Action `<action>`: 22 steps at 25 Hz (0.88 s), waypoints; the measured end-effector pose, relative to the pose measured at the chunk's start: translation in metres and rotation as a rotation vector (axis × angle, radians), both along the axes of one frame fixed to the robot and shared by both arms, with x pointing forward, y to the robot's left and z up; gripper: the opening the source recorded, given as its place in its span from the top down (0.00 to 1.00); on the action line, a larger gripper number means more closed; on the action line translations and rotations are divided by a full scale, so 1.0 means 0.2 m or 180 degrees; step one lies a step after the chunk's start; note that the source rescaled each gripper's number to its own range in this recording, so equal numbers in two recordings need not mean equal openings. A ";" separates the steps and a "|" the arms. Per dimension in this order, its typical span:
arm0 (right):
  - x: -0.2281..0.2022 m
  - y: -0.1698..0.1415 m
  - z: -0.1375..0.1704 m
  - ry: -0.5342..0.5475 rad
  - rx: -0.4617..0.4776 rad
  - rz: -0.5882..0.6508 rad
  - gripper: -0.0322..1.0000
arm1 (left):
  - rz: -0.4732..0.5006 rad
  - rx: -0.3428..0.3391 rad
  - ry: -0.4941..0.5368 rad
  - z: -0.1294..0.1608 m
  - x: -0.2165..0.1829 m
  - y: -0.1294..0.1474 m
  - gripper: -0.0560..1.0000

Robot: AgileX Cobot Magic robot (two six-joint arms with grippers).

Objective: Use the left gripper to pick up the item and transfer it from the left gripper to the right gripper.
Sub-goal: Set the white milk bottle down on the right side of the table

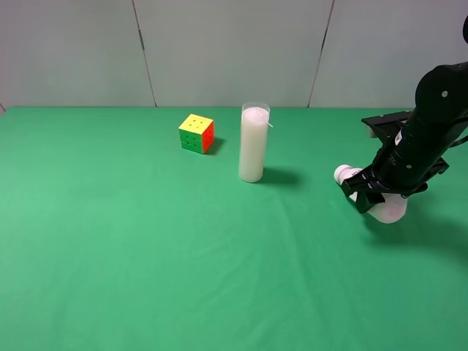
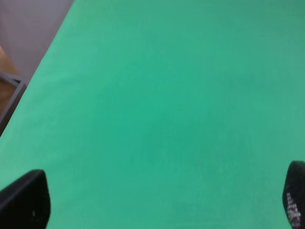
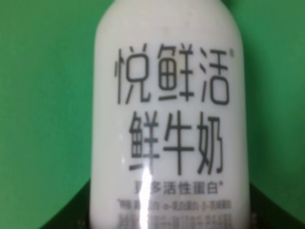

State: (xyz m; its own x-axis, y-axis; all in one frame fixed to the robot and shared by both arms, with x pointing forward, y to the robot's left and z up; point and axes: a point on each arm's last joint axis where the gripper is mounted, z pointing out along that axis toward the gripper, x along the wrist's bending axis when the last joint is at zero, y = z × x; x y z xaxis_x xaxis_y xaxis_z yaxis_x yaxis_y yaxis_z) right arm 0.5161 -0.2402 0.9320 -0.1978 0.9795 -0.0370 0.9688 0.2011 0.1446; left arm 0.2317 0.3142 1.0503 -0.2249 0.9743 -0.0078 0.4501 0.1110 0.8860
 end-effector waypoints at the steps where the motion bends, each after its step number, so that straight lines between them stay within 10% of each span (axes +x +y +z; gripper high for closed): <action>1: 0.00 0.00 0.00 0.0000 0.0000 0.0000 0.97 | 0.0000 0.0000 0.0000 0.00 0.00 0.00 0.06; 2: 0.00 0.00 0.00 0.0001 0.0003 -0.0003 0.96 | 0.0000 0.0000 0.0000 0.00 0.00 0.00 0.06; 5: 0.01 0.00 0.00 -0.0023 0.0029 -0.0020 0.31 | 0.0000 0.0000 0.0000 0.00 0.00 0.00 0.06; 7: 0.01 0.01 0.00 -0.0025 0.0047 -0.0035 0.11 | 0.0000 0.0000 0.0000 0.00 0.00 0.00 0.06; 22: 0.01 0.01 0.00 -0.0019 0.0077 -0.0063 0.00 | 0.0000 0.0000 0.0000 0.00 0.00 0.00 0.06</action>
